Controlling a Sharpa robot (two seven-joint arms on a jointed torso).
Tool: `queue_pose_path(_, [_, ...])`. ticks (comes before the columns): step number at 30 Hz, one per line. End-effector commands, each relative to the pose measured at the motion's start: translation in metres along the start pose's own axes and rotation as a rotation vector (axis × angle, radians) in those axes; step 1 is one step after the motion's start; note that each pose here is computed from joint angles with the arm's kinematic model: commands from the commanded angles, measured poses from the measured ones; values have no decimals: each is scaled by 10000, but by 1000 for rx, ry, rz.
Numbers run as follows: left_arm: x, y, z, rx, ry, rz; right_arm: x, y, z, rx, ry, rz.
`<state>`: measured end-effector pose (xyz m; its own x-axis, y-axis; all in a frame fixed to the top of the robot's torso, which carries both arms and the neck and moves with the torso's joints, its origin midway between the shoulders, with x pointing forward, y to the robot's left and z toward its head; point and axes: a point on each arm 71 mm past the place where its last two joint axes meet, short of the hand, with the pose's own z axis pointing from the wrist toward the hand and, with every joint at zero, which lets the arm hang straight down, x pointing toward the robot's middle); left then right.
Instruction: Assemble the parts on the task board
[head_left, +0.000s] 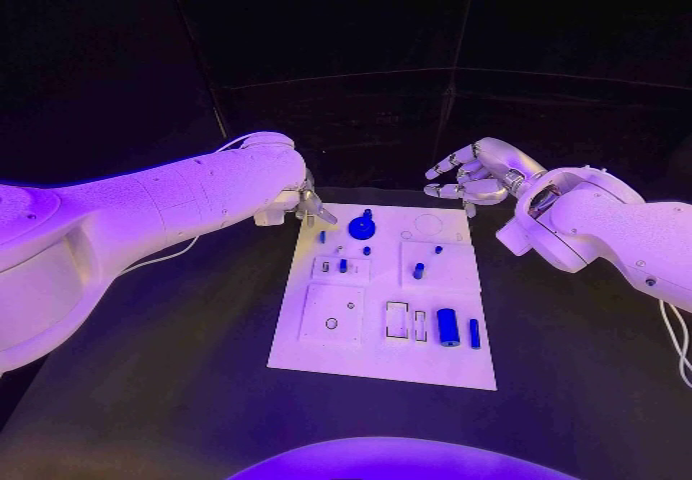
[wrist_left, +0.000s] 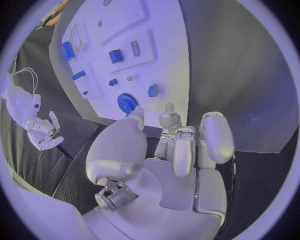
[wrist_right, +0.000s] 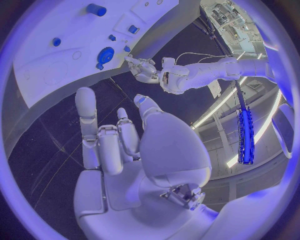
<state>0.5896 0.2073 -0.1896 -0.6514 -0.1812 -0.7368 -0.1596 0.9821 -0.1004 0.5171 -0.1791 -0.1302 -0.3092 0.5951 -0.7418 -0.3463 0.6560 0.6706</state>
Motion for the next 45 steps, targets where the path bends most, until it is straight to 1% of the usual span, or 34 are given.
queue_pose_path(1, [31,-1,9,-5,34,38,-6,21,7,-14,-6,-2])
queue_pose_path(9, [87,0,30,2,67,38,3,34,16,-18,-7,-1])
queue_pose_path(15, [116,-19,35,12,79,35,4,38,19,-20,-10,-1])
queue_pose_path(20, [128,-43,34,24,80,35,6,39,22,-20,-9,-1])
queue_pose_path(32, [122,-100,28,60,53,11,5,36,24,-18,-10,-1])
queue_pose_path(45, [146,-142,20,77,71,21,11,38,28,-16,-7,-1])
